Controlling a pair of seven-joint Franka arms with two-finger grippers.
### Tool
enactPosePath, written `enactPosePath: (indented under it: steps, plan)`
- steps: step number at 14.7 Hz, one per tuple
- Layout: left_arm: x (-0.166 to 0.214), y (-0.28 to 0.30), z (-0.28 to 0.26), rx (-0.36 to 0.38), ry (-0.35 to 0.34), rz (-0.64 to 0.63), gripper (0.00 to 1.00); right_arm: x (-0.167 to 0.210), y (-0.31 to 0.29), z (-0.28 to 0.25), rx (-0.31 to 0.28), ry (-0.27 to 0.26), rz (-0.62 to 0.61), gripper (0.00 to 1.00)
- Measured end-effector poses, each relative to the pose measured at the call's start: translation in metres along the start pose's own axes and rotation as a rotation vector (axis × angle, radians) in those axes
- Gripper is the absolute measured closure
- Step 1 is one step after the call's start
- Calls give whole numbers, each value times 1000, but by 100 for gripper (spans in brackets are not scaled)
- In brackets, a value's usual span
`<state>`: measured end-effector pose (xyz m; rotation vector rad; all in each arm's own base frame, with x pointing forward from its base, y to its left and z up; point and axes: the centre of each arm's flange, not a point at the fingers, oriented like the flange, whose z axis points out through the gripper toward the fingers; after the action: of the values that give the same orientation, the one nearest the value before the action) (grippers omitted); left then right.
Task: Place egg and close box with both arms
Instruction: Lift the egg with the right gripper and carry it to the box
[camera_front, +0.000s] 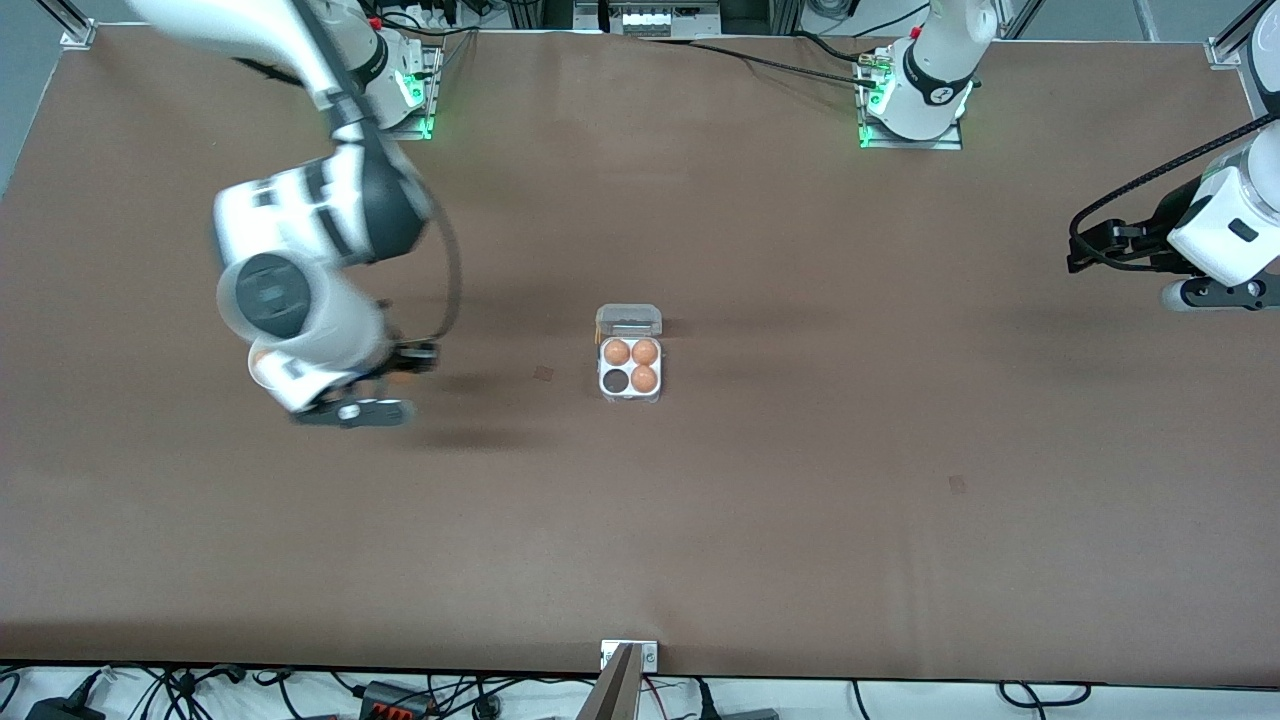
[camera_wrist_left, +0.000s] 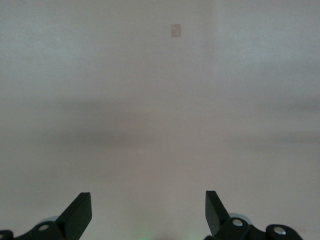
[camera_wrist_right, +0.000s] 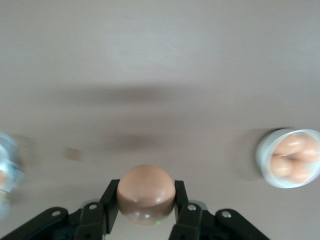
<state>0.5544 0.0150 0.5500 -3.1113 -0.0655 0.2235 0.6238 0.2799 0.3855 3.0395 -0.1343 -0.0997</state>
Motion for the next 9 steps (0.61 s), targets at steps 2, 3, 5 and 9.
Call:
enactPosePath:
  steps: [2, 3, 5, 9]
  plan:
    - [0, 0, 0, 0, 0, 0, 0, -16, -51, 12, 29, 52, 91, 52]
    - [0, 0, 0, 0, 0, 0, 0, -23, -73, 22, 46, 71, 126, 52]
    - [0, 0, 0, 0, 0, 0, 0, -37, -108, 43, 67, 91, 176, 52]
    - [1, 0, 1, 0, -2, 0, 0, -56, -151, 71, 106, 116, 243, 52]
